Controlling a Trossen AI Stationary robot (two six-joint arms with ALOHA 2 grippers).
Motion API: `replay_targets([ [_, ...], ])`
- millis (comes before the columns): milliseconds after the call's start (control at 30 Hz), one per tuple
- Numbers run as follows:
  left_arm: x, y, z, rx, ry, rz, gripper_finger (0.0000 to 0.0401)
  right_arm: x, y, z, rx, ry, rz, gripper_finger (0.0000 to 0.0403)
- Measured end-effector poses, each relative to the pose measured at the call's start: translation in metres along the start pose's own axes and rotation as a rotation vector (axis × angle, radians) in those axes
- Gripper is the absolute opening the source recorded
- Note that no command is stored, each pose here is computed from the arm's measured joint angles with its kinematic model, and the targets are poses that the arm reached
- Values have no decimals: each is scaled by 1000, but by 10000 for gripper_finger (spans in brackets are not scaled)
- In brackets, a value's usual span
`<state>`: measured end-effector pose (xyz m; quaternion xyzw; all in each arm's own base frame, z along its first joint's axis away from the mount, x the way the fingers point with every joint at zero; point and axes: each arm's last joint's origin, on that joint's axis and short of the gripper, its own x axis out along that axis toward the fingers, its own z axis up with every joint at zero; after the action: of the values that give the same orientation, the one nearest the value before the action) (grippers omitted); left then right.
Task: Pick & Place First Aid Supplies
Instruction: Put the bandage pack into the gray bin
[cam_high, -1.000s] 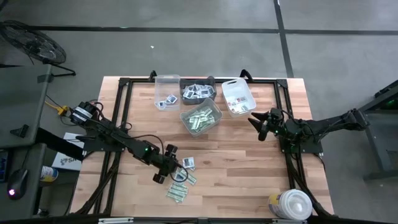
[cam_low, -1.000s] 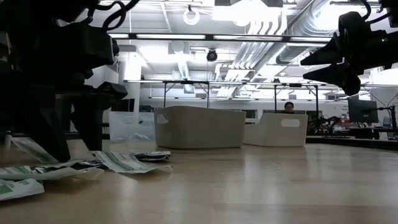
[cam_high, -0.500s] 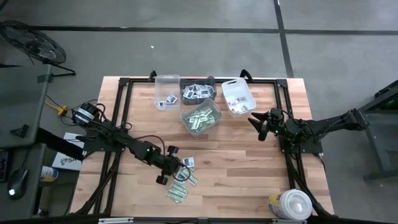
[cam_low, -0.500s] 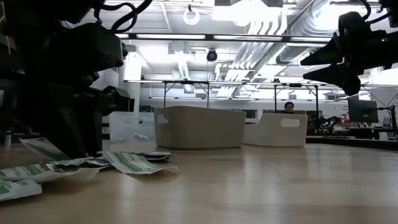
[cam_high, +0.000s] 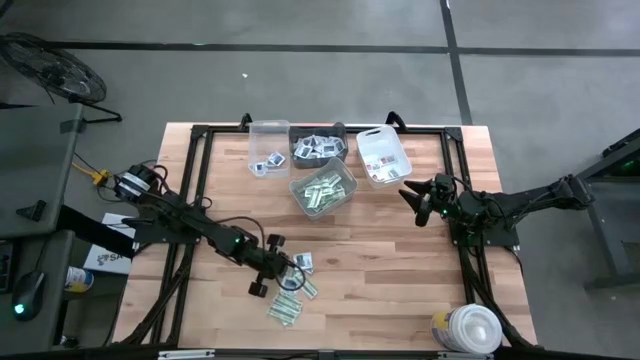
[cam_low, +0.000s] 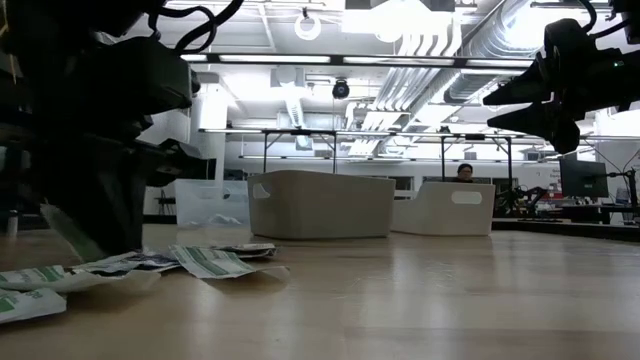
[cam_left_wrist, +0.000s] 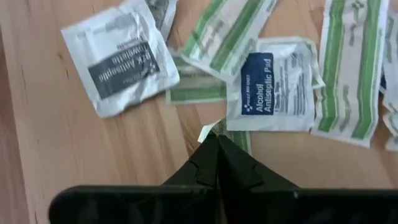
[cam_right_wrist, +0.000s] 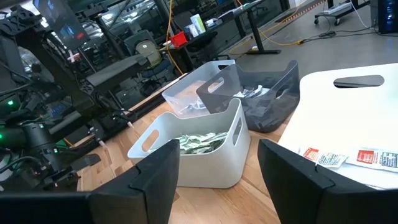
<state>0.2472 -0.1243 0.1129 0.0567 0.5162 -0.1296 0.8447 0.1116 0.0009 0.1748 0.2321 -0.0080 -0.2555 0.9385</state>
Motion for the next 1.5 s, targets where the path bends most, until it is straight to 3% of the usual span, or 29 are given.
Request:
replay_targets([
  [167, -18, 1, 0, -5, 5, 20, 2, 0, 0, 0, 0, 0, 0, 211],
  [333, -39, 6, -3, 2, 70, 112, 1, 0, 0, 0, 0, 0, 0, 211],
  [567, -66, 17, 14, -42, 32, 151, 1, 0, 0, 0, -1, 1, 0, 211],
  [1033, -106, 64, 71, -102, -158, 266, 1, 0, 0, 0, 0, 0, 0, 211],
  [1500, -135, 111, 103, -134, -396, 471, 1, 0, 0, 0, 0, 0, 0, 211],
])
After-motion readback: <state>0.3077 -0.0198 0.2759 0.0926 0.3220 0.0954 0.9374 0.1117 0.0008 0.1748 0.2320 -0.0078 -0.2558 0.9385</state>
